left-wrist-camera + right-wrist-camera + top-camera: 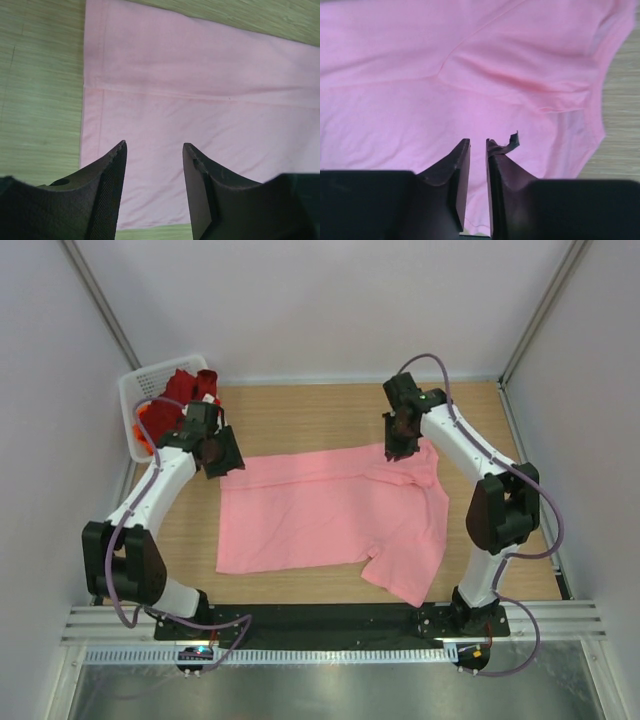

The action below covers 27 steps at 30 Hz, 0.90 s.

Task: Fold and stack the t-shirts
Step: Fold the tshirt

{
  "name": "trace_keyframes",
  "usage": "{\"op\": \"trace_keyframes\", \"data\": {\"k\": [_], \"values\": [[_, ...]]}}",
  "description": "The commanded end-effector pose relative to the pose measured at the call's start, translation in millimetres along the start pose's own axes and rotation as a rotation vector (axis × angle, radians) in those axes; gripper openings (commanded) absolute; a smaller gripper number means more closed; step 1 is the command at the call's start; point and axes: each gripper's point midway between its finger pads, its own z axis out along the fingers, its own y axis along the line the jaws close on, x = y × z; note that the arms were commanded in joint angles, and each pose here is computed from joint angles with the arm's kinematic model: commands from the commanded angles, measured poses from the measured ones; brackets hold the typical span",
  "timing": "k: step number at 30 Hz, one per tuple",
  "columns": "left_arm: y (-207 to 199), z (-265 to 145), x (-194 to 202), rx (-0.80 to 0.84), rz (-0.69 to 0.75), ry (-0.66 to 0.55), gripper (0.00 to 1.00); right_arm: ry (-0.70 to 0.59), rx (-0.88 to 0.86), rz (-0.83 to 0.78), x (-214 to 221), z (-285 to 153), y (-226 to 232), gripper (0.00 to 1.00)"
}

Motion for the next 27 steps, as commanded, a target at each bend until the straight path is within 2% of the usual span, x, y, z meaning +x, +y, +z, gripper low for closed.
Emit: {"op": "trace_keyframes", "data": {"k": [1,4,10,14,22,27], "values": [[-7,-19,22,0.057,-0.002,0.038,0.5,0.035,0.01,-0.06,25,14,6,0.24],[-11,-30,32,0.079,0.009,0.032,0.49,0.054,0.028,-0.079,37,27,6,0.23],[-11,-38,45,0.091,0.029,0.045,0.48,0.095,0.045,-0.107,50,60,9,0.37],[-10,-41,47,0.091,0.035,0.045,0.48,0.101,0.053,-0.115,50,77,11,0.39],[-7,-40,49,0.084,0.059,0.051,0.48,0.091,0.108,-0.118,42,101,8,0.39],[-7,-40,46,0.081,0.069,0.047,0.48,0.059,0.139,-0.114,35,104,4,0.29]]}}
